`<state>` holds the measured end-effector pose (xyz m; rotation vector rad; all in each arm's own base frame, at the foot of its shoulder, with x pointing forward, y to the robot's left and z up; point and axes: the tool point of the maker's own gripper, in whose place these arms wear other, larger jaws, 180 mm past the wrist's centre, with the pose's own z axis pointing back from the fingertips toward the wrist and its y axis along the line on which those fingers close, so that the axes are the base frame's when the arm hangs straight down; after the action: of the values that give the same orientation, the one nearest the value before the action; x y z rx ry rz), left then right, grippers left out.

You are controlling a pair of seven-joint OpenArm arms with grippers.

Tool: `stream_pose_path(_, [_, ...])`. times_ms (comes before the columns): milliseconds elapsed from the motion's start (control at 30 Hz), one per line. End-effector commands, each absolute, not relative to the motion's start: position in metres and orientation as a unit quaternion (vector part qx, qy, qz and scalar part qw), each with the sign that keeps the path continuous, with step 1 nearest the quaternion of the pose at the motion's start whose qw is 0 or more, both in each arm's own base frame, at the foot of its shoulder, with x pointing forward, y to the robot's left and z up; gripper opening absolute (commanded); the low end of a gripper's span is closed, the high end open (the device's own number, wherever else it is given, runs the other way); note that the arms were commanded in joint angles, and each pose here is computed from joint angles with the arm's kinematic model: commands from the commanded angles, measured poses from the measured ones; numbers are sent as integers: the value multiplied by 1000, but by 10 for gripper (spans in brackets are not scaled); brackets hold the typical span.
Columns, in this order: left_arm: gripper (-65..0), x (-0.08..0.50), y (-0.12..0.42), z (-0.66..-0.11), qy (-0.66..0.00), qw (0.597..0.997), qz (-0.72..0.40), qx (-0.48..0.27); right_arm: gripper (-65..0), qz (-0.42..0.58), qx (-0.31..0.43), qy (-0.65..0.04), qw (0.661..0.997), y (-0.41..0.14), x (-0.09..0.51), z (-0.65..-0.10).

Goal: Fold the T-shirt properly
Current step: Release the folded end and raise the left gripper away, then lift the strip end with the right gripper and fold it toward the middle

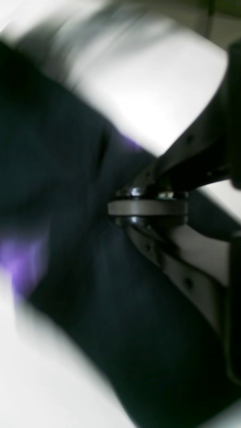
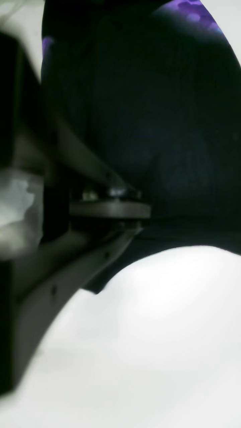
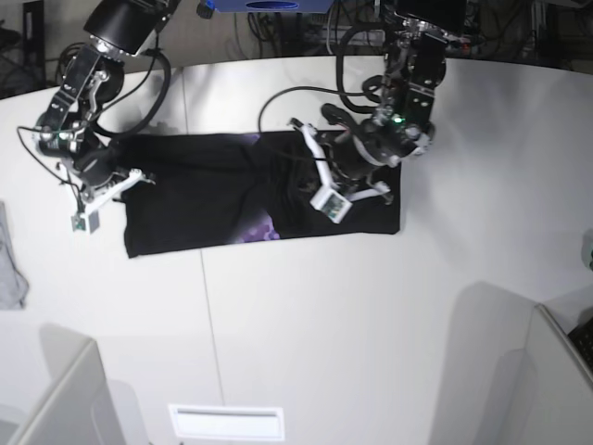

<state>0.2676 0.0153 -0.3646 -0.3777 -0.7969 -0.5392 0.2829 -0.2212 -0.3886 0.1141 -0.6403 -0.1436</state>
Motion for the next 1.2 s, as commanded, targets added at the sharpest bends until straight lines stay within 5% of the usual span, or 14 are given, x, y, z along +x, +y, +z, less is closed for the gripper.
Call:
stream_pose_path(0, [-650,273,28,-349,-409,862,-241,-174,-497,-66,56,-339,937,-224,296,-374])
stream_pose_path(100, [-650,272,94,-341,-427,877,-192,-112,-317,-64,63,-332,939,-222,305,-371])
stream_pose_path(233, [-650,257,156,-341,-436,875,-199,-67,-201,-38,79,-309,947,-214,313,-375])
stream_pose_path(533, [-650,226,278,-336,-436,894,-97,39,-200,-77,116,-240,961,-248,304,-414])
stream_pose_path(833, [-650,217,288,-359,-413,908,-71,29,-203,-118,258,-262,923,-230,306,-419])
stream_pose_path(1167, [-650,217,288,-360,-412,908,-70,28,-204,-85,279,-191,937,-197,275,-447])
